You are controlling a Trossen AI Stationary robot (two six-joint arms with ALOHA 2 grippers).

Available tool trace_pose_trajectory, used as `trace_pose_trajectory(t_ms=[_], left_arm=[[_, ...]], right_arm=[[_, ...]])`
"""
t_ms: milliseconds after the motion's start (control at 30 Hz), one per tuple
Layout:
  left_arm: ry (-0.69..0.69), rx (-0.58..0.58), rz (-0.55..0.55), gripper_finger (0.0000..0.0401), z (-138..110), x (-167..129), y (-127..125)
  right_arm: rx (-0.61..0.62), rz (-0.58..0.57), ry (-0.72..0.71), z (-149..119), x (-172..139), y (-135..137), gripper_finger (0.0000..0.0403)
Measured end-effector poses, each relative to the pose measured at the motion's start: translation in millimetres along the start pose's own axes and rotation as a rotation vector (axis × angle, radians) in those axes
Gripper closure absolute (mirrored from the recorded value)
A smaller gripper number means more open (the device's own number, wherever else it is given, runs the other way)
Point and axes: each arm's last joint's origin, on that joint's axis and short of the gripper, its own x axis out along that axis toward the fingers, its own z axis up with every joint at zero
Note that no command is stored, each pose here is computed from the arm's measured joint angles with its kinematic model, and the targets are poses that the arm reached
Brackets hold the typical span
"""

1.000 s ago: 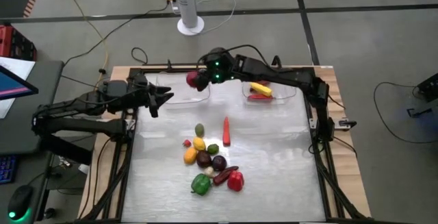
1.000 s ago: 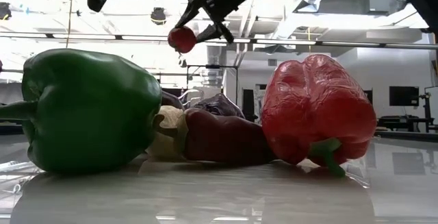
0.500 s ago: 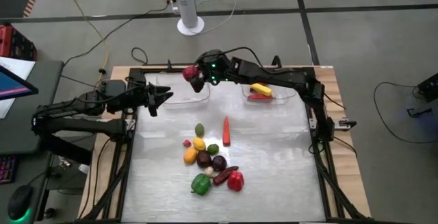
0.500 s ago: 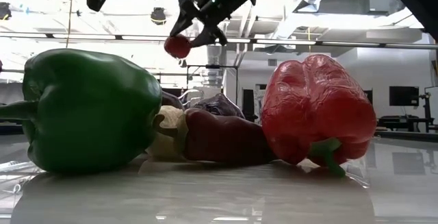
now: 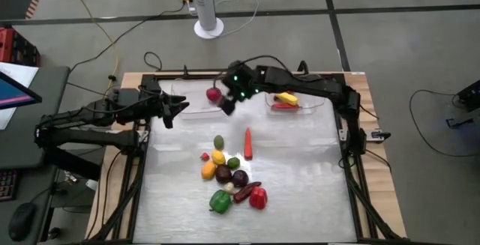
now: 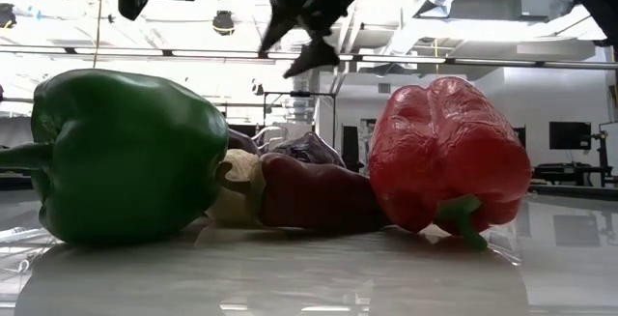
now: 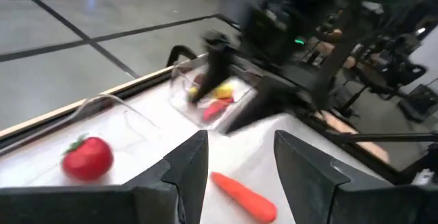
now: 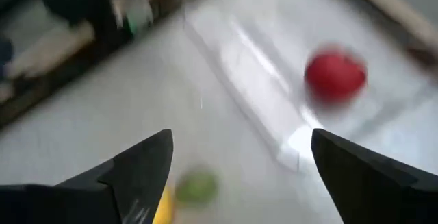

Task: Sort produce into baskets
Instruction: Put the orange carrot into the right transparent bin

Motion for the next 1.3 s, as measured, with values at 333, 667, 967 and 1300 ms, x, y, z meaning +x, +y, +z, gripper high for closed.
trace_pose_trajectory(t_ms=[333, 667, 967, 1300], left_arm=[[-0.039, 0.06, 0.114, 0.0247, 0, 0, 4], [-0.024, 0.071, 0.086, 0.0247, 0, 0, 3], [-0.023, 0.082, 0.084, 0.0247, 0, 0, 3], [-0.019, 0.081, 0.076, 0.0247, 0, 0, 3]], right_arm=[[0.053, -0.187, 0.393, -87, 29, 25, 0.0077], [0.213, -0.188, 0.433, -148, 63, 38, 0.0097], [0.247, -0.221, 0.412, -173, 74, 40, 0.0097], [0.168, -0.246, 0.37, -171, 74, 40, 0.0174]])
